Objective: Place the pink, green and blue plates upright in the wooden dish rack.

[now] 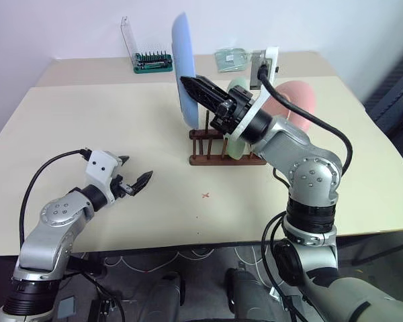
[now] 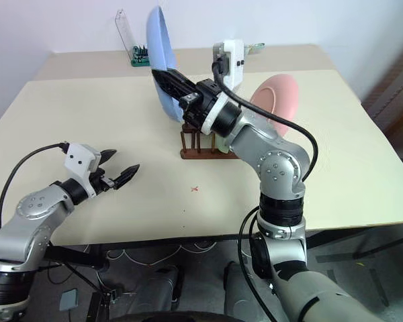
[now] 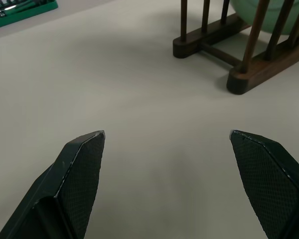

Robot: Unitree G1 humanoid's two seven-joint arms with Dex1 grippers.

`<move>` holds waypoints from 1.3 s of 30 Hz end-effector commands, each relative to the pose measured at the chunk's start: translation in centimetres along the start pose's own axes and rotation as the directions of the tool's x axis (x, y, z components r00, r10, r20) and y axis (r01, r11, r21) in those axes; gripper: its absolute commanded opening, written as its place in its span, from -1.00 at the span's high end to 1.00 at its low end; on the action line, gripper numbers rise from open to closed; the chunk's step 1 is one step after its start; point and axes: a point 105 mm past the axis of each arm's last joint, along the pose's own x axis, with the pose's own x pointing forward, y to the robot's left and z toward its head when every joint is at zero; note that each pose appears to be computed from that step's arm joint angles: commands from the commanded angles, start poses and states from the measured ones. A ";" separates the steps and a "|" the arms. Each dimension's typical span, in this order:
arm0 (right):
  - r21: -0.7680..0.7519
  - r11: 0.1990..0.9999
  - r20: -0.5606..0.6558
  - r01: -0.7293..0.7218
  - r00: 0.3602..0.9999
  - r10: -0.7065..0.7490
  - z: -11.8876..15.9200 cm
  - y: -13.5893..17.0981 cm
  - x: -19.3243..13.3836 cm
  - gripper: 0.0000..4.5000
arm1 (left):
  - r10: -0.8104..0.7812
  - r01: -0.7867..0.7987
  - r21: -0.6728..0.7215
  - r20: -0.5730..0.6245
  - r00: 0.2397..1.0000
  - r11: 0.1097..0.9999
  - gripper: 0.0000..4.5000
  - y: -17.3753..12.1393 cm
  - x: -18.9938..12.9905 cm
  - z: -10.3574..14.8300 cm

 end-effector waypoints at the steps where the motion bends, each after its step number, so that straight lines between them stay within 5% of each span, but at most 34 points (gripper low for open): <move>1: 0.007 1.000 0.037 -0.009 0.999 0.009 1.2 0.5 0.2 1.00 | -0.005 0.003 0.030 0.065 0.998 1.000 -0.83 0.1 -0.2 1.8; 15: 0.123 0.986 0.008 0.111 0.994 -0.113 0.6 -1.9 0.0 1.00 | -0.110 0.110 0.019 0.050 0.993 0.994 -0.83 -2.3 -0.6 1.5; 19: 0.133 0.985 0.009 0.114 0.993 -0.117 0.6 -2.0 0.0 0.40 | -0.111 0.110 0.022 0.047 0.993 0.994 -0.85 -2.3 -0.5 1.4; 25: 0.072 0.989 0.014 0.130 0.991 -0.132 0.9 -2.0 0.1 -0.93 | -0.122 0.121 0.028 0.045 0.991 0.992 -0.85 -2.6 -0.4 1.4; 35: -0.152 0.981 0.039 0.116 0.993 -0.111 2.4 -1.1 0.4 -0.93 | -0.131 0.130 0.026 0.046 0.990 0.991 -0.85 -2.9 -0.2 1.5; 39: -0.468 0.883 0.058 0.049 0.998 -0.025 5.7 0.8 -0.9 -0.93 | -0.136 0.135 0.021 0.044 0.990 0.991 -0.85 -3.1 -0.1 1.3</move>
